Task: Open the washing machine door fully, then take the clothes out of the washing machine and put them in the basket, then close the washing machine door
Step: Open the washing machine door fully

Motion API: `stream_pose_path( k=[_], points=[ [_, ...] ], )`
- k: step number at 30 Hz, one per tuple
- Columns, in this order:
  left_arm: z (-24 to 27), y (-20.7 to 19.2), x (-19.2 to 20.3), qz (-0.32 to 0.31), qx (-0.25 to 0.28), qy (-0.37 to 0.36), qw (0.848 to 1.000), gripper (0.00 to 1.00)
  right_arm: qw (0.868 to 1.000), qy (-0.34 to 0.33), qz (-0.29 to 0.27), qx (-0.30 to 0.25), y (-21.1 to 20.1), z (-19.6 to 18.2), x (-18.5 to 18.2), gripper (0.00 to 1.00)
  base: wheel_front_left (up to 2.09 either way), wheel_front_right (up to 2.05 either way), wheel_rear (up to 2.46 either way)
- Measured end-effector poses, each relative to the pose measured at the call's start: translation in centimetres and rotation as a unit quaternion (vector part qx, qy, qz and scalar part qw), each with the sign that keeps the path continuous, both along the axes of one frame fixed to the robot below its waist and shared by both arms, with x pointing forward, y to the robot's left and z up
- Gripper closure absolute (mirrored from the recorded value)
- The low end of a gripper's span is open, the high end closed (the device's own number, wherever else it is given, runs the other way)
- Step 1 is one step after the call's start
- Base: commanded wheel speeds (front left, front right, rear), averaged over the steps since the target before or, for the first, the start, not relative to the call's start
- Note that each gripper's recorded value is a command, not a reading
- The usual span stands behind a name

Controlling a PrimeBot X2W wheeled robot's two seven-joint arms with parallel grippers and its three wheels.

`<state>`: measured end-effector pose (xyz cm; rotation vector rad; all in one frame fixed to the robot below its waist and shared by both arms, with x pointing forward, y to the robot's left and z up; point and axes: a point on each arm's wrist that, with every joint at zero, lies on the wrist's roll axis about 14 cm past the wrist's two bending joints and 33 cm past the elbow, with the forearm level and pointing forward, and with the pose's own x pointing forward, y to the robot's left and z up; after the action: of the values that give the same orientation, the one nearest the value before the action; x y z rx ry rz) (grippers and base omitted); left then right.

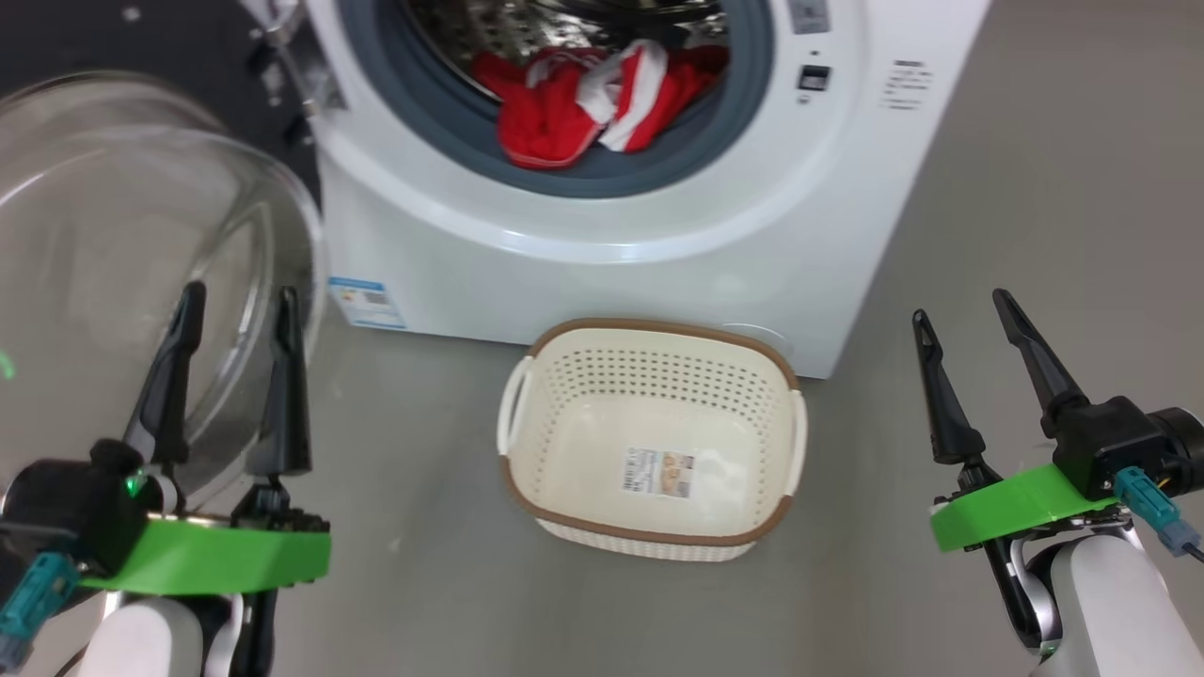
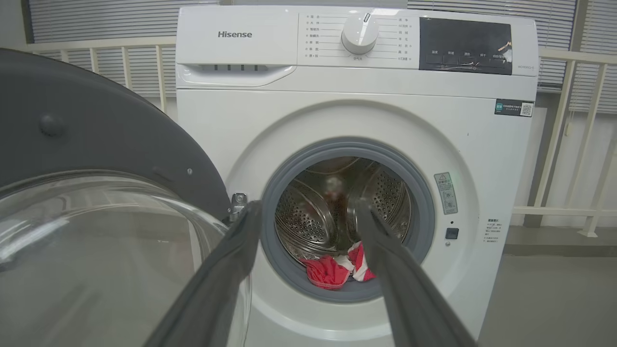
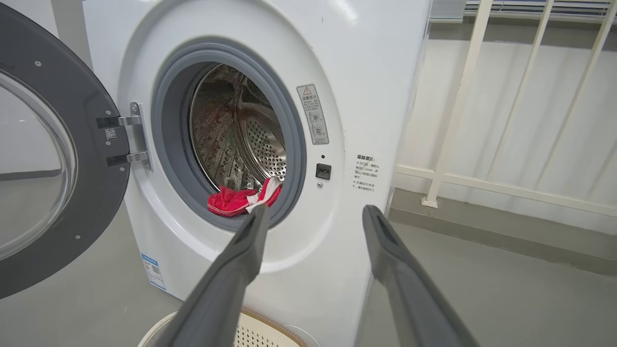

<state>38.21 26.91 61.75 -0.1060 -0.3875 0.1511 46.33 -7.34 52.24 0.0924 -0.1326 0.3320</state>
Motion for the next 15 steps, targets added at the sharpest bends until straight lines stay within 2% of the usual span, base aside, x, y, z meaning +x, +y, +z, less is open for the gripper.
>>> stream_pose_path(
  k=[7,15],
  points=[
    [-3.2,-4.5,1.7,-0.082,-0.003,0.036,0.996,0.00,0.998,0.000,-0.063,-0.005,-5.0,0.1,-1.0,0.00,0.00,0.00,0.00],
    [-6.7,-7.1,2.4,-0.122,-0.010,0.081,0.989,0.00,0.994,0.004,-0.111,-0.012,-8.8,-0.1,-2.9,0.00,0.00,0.00,0.00]
  ],
)
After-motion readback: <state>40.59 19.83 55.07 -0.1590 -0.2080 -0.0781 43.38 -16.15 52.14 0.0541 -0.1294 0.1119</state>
